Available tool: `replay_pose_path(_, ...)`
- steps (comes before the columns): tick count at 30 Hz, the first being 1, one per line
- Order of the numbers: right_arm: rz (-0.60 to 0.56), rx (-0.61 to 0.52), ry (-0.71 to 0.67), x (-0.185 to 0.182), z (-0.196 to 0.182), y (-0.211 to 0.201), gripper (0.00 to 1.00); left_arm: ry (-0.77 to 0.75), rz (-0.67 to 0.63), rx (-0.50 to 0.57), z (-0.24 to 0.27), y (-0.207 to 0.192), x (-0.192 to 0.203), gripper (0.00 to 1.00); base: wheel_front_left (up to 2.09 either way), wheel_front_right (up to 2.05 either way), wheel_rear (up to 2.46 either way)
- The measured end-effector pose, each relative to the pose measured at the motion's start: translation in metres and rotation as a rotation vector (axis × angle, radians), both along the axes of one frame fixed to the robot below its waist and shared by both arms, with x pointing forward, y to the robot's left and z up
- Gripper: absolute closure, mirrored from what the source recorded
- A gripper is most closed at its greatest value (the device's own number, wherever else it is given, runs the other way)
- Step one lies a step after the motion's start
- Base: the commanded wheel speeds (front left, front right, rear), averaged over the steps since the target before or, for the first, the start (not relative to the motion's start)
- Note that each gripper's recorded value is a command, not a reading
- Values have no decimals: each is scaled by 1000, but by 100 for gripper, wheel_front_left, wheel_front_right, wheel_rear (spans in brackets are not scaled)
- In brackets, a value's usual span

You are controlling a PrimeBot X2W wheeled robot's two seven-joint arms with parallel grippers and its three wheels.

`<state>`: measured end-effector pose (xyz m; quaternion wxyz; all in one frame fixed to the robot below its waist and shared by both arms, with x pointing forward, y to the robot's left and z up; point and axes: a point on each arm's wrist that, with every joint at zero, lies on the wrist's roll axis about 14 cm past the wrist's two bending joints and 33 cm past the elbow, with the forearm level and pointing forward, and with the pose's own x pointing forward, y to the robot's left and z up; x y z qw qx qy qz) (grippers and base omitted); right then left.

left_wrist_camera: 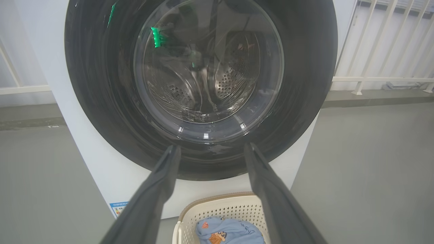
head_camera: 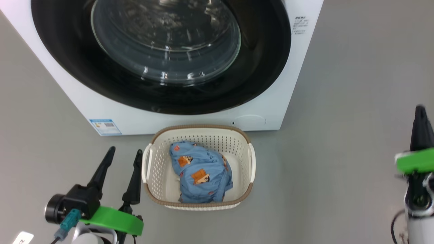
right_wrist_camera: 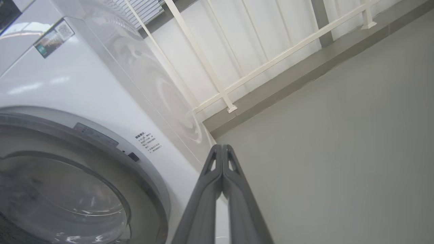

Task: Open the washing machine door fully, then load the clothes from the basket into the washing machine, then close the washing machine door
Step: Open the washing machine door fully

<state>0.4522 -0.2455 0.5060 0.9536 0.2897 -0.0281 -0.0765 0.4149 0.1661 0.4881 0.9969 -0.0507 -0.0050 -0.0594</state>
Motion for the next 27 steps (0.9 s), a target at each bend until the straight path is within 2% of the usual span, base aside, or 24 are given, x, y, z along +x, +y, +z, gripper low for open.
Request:
replay_pose_path(7,-28,532,-43,46,0,-8,100,16,-3,-1,-8,-1,13,0,0,0,0)
replay_pose_path(13,45,911,-28,77,-6,4,100,22,3,1,-11,1,19,0,0,0,0)
replay_pose_path(22,221,1128,10,117,5,32,100,36,-4,12,-18,1,26,0,0,0,0)
replay_pose_path(27,307,1165,103,132,-3,53,100,43,-4,19,-22,2,30,0,0,0,0)
